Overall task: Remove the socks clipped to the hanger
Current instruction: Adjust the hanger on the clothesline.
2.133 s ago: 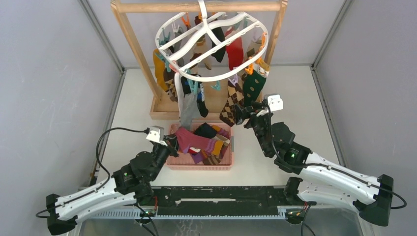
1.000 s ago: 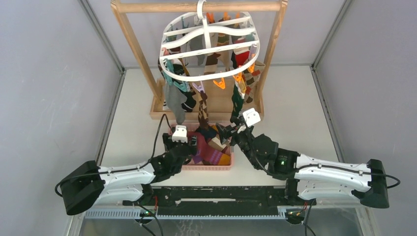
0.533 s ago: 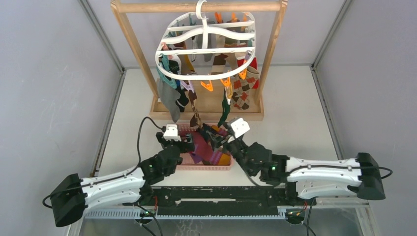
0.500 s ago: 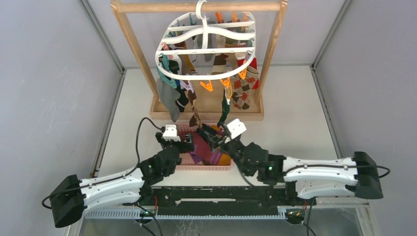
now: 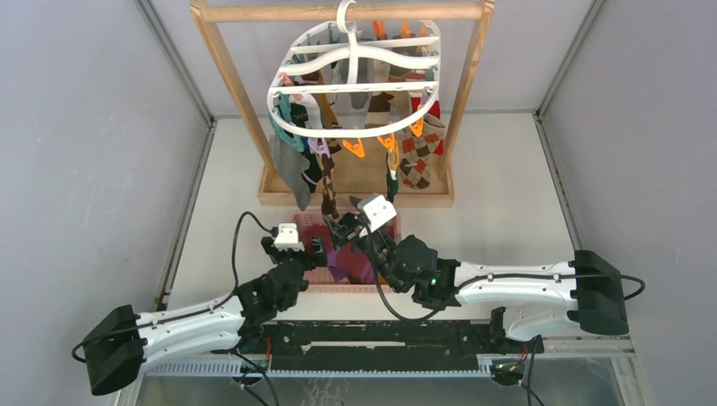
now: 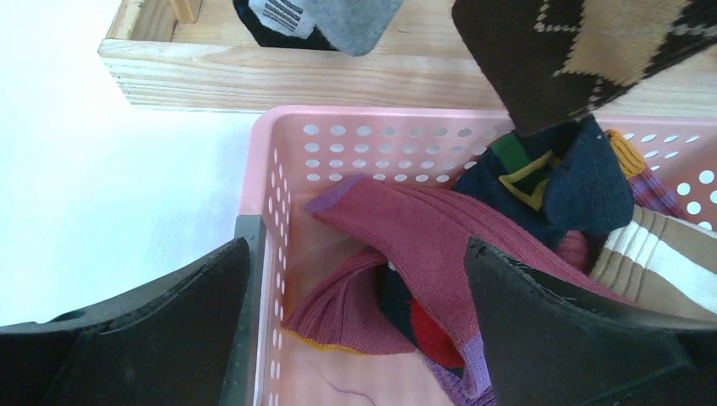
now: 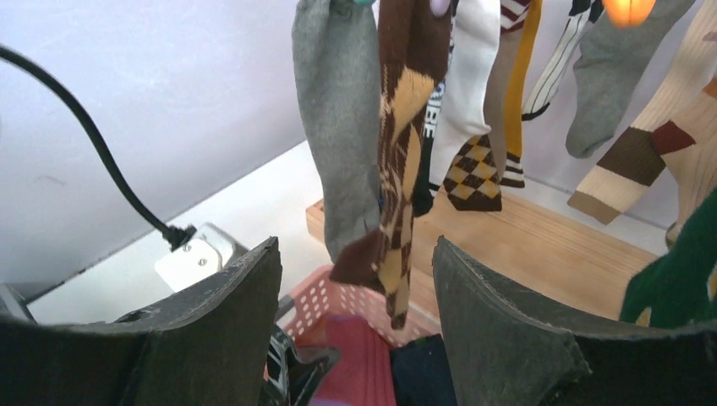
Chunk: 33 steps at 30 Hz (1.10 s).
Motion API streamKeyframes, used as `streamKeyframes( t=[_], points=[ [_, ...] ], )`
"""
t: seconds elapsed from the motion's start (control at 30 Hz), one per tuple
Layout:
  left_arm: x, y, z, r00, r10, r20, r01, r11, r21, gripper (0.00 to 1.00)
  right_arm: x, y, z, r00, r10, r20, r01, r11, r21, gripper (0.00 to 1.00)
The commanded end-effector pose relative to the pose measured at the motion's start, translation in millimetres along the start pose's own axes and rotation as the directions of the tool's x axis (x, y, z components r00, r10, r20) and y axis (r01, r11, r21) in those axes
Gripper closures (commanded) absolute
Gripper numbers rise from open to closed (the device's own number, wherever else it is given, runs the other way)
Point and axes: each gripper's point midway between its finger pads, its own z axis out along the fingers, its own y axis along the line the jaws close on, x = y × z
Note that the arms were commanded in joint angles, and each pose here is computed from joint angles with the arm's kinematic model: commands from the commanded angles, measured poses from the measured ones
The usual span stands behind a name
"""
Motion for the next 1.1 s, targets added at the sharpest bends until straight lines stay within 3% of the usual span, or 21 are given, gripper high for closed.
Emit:
streamKeyframes(
  t=[0.0,0.23,0.37,0.43,0.53,0.6,0.77,1.07],
  points=[
    [-4,1,1,0.998,-0.057,0.033,0.058,0.998,-0.017,0.0,-32,2,17,0.992,0.088,0.089,-0.088,0.996,-0.006,0.27],
    [-4,-1,1,0.998,-0.062,0.032,0.062,0.998,0.0,0.0,-21,-10,44,0.993,0.091,0.072,-0.094,0.994,0.046,0.27],
    [-4,-2,0,0.998,-0.062,0.033,0.062,0.998,0.003,0.0,-12,-21,53,0.993,0.105,0.055,-0.109,0.991,0.079,0.33],
    [-5,-2,0,0.998,-0.061,0.035,0.061,0.998,0.005,0.0,-9,-25,55,0.993,0.108,0.048,-0.112,0.99,0.081,0.43],
    [-6,-2,1,0.997,-0.061,0.037,0.061,0.998,0.007,0.0,-7,-31,57,0.994,0.106,0.039,-0.109,0.99,0.086,0.75],
    [-6,-3,1,0.998,-0.059,0.036,0.059,0.998,0.009,0.0,-7,-34,57,0.994,0.103,0.036,-0.106,0.99,0.088,0.87],
    [-4,-5,3,0.998,-0.051,0.032,0.051,0.999,0.007,0.0,-9,-54,52,0.994,0.105,0.04,-0.109,0.988,0.111,0.93],
    [-6,-12,6,0.999,-0.041,0.026,0.041,0.999,0.016,0.0,-18,-118,27,0.973,0.215,0.081,-0.224,0.964,0.145,0.94]
  ],
)
